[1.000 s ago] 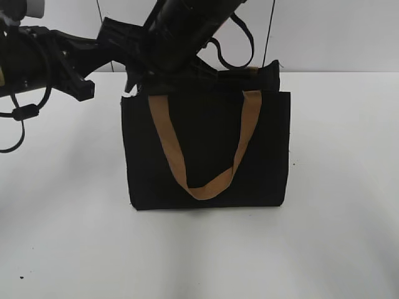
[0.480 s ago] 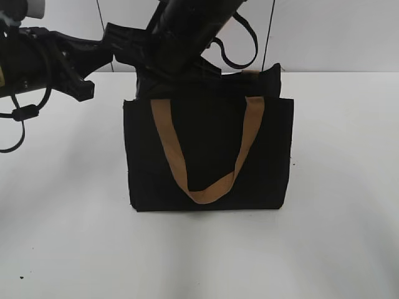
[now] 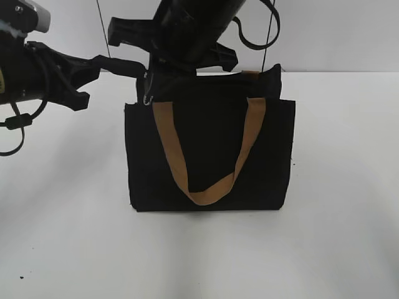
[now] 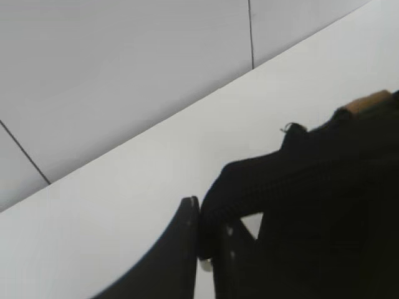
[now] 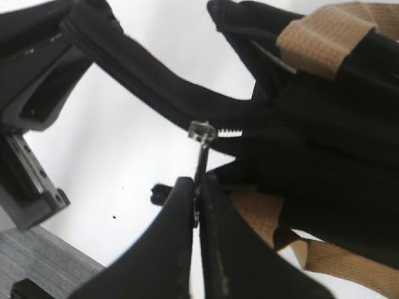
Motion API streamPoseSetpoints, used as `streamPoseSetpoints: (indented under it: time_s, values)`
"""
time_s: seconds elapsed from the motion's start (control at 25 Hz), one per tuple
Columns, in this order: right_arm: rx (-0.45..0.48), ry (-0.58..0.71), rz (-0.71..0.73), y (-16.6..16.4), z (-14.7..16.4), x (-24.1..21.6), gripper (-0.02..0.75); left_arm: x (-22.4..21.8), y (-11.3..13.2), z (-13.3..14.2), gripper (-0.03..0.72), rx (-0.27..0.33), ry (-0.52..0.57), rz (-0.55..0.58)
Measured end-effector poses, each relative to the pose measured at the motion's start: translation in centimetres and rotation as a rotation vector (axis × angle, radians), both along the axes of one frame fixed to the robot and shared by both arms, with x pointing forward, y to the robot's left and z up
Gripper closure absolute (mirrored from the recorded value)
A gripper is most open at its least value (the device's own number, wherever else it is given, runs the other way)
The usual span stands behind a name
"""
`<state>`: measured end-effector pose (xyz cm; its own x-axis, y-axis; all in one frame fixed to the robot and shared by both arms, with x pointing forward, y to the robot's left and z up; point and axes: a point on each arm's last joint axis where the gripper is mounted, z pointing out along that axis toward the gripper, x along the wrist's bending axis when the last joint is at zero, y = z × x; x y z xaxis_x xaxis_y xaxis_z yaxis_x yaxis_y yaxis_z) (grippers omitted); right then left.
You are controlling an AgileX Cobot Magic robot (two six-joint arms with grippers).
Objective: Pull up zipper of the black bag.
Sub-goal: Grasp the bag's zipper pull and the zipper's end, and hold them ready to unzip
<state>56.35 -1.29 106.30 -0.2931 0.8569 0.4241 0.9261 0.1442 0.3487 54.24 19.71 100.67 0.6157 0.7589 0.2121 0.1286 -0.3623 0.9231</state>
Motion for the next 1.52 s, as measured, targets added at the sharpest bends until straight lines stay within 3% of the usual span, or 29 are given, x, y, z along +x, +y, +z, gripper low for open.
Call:
streamPoseSetpoints:
  time_s: [0.44,0.84,1.04,1.24,1.52]
  values:
    - [-0.064,0.004,0.048,-2.2,-0.3,1.1,0.746,0.1,0.6,-0.8,0.656,0.054,0.071,0.074]
    - [-0.211,-0.012,0.101,-5.3,0.0,1.8,0.747,0.2,1.1,-0.9,0.656,0.061,0.082,0.102]
    - [-0.352,-0.048,0.091,-7.9,1.1,2.0,0.750,0.2,1.2,-0.9,0.656,0.060,0.081,0.103]
    - [-0.429,-0.095,0.088,-10.0,2.0,2.5,0.750,0.2,1.2,-0.9,0.656,0.060,0.082,0.105]
    - [-0.436,-0.111,0.136,-10.3,2.3,2.4,0.750,0.3,1.3,-0.9,0.656,0.064,0.085,0.109]
